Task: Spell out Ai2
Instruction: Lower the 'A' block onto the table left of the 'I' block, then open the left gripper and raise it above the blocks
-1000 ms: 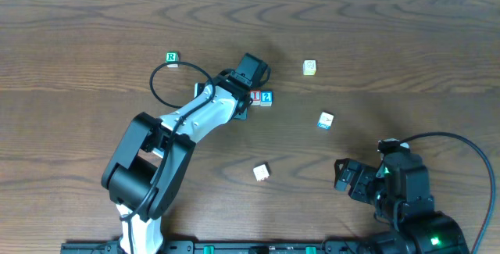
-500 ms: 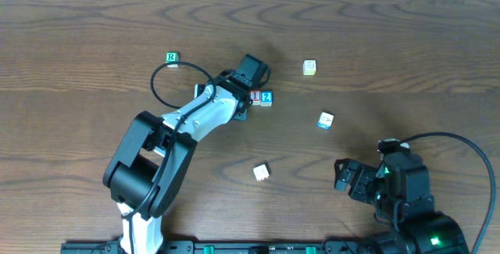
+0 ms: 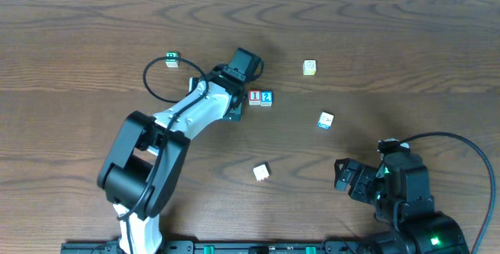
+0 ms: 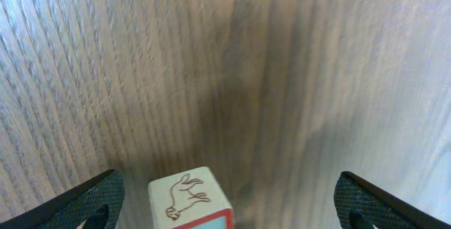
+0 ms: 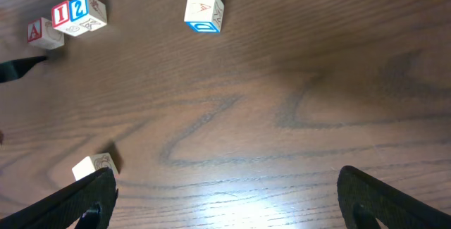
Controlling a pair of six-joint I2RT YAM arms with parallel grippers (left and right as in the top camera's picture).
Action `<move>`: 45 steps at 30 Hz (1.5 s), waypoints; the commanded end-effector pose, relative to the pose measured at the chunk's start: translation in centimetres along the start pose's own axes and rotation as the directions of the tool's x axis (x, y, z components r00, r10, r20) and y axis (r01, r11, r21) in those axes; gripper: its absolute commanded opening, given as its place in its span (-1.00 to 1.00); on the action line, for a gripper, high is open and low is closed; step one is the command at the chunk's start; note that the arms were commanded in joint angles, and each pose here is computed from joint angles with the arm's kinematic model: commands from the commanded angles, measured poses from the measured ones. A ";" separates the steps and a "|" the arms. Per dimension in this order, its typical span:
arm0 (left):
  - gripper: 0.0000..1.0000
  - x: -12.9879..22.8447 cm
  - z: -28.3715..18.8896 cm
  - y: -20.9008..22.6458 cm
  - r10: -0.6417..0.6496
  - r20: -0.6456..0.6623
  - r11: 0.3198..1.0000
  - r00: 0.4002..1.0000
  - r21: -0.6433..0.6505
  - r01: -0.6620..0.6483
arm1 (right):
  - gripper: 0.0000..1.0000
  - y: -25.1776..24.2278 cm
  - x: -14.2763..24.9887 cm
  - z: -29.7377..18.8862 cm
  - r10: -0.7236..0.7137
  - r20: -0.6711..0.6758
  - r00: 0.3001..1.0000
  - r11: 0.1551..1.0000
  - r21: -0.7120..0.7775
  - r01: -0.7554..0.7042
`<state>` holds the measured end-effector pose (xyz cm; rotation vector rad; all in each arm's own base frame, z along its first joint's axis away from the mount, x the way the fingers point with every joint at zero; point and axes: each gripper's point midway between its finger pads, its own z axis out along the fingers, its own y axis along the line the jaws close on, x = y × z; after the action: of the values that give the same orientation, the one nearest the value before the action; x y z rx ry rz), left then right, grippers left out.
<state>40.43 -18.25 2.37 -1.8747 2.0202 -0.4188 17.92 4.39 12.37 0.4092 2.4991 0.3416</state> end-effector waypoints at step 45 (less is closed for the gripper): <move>-0.89 -2.5 -1.1 1.4 0.976 -0.122 -0.161 -0.182 0.163 -0.973 | 0.98 0.0 0.0 0.0 0.014 0.002 1.000 1.000 -0.002 -0.014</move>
<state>39.11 -15.30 4.63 0.3105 2.7641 -0.0628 17.91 4.39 12.37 0.4092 2.4994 0.3414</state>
